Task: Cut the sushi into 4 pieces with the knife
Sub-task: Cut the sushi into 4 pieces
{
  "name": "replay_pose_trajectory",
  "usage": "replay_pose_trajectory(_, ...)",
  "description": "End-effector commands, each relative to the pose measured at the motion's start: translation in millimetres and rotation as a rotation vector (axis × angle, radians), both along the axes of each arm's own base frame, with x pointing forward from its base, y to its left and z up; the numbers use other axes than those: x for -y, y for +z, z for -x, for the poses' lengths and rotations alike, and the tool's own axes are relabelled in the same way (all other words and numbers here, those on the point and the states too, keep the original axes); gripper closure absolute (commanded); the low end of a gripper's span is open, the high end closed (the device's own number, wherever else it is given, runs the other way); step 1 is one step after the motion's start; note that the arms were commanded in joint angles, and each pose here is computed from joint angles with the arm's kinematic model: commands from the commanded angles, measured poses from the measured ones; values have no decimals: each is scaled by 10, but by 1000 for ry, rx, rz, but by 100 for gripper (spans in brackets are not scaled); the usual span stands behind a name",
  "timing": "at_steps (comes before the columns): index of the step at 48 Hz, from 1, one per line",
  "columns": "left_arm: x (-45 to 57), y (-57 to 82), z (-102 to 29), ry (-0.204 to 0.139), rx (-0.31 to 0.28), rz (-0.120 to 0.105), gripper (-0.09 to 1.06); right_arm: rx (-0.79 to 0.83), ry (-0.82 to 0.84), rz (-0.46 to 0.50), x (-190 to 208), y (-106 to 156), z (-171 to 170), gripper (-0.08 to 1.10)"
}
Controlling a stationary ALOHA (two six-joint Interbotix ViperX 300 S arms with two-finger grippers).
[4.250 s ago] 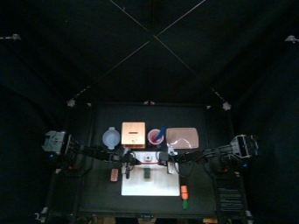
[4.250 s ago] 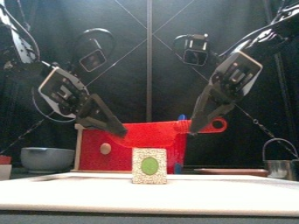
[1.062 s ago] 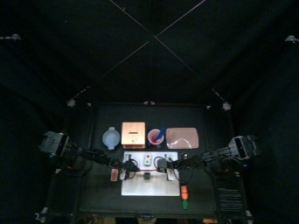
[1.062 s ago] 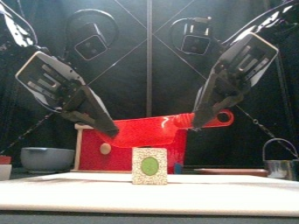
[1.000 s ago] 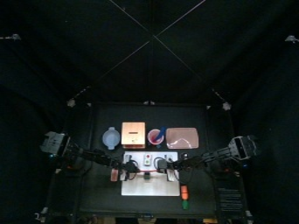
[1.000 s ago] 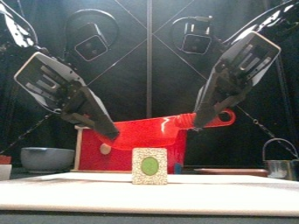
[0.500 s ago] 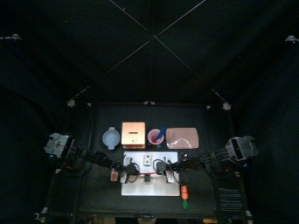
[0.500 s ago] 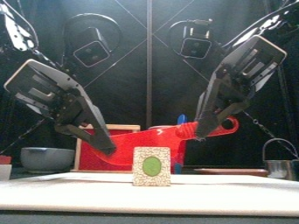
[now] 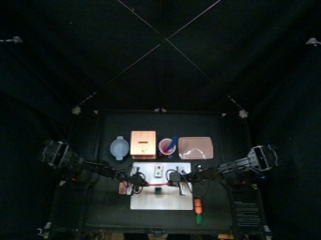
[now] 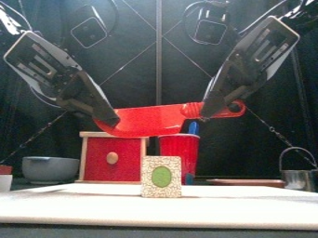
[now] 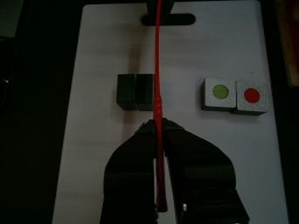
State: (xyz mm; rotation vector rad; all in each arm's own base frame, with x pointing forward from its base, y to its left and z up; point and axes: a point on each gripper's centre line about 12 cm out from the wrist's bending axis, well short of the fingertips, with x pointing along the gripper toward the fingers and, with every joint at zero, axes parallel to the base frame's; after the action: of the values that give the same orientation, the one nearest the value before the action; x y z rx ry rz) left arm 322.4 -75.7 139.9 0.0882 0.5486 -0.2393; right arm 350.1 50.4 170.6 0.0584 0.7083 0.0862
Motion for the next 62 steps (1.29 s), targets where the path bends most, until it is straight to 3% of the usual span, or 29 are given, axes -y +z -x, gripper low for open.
replay_pose_trajectory(1,134,22,22,-48,17,-5,81,13,-5,-11,-9,61,9,81)
replay_pose_trajectory(16,289,-147,-50,-82,-10,-6,81,-25,3,-28,-104,-63,12,81)
replay_pose_trajectory(42,300,-368,-87,-79,-68,-18,81,-109,-13,-28,-101,-369,-24,81)
replay_pose_trajectory(62,307,-500,-121,-72,-102,-23,81,-128,-17,-31,-111,-443,-43,81)
